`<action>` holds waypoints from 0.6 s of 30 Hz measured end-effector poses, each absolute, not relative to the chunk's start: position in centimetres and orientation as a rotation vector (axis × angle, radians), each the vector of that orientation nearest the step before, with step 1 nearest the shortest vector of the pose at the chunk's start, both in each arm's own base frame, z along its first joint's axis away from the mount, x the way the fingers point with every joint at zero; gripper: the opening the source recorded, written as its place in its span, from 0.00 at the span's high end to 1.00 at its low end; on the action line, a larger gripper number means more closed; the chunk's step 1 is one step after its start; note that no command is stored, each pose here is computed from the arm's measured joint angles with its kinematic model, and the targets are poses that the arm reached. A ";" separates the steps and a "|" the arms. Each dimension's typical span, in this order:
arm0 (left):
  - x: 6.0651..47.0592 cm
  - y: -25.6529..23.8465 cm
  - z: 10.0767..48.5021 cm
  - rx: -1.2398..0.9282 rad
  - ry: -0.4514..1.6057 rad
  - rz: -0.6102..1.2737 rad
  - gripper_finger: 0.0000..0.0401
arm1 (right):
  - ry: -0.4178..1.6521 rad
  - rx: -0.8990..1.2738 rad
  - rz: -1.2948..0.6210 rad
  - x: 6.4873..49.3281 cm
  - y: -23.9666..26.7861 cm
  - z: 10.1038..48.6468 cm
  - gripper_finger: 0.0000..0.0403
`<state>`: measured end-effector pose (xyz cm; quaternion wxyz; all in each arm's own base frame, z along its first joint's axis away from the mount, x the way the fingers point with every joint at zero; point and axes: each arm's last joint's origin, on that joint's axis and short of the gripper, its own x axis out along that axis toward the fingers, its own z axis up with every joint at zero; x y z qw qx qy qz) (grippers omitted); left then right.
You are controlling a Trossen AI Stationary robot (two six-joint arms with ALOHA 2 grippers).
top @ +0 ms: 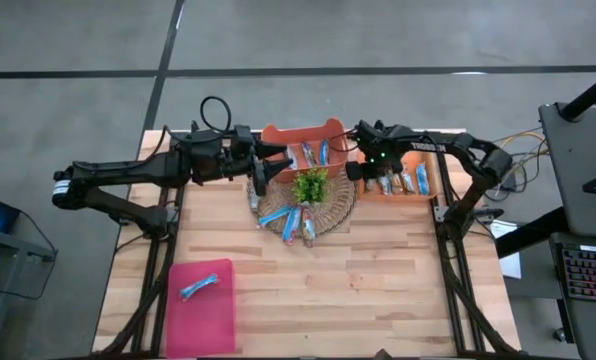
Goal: Pick and place Granola Bars by type
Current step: Put the orange granola bar into the orange bin, then put the red granola bar into the pink bin
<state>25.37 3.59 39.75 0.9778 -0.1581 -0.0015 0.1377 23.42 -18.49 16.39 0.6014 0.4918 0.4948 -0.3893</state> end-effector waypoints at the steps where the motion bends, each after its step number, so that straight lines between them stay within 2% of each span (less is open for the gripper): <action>1: 25.4 3.6 39.7 -0.319 -0.003 0.277 0.48 | 1.152 1.140 -0.898 23.4 -18.4 16.3 0.94; 8: 25.4 3.6 39.7 -0.319 -0.001 0.277 0.48 | 1.164 1.099 -0.857 23.6 -18.1 16.7 0.81; 18: 25.4 3.6 39.3 -0.322 0.036 0.284 0.48 | 1.066 0.981 -0.804 24.1 -18.6 20.9 0.56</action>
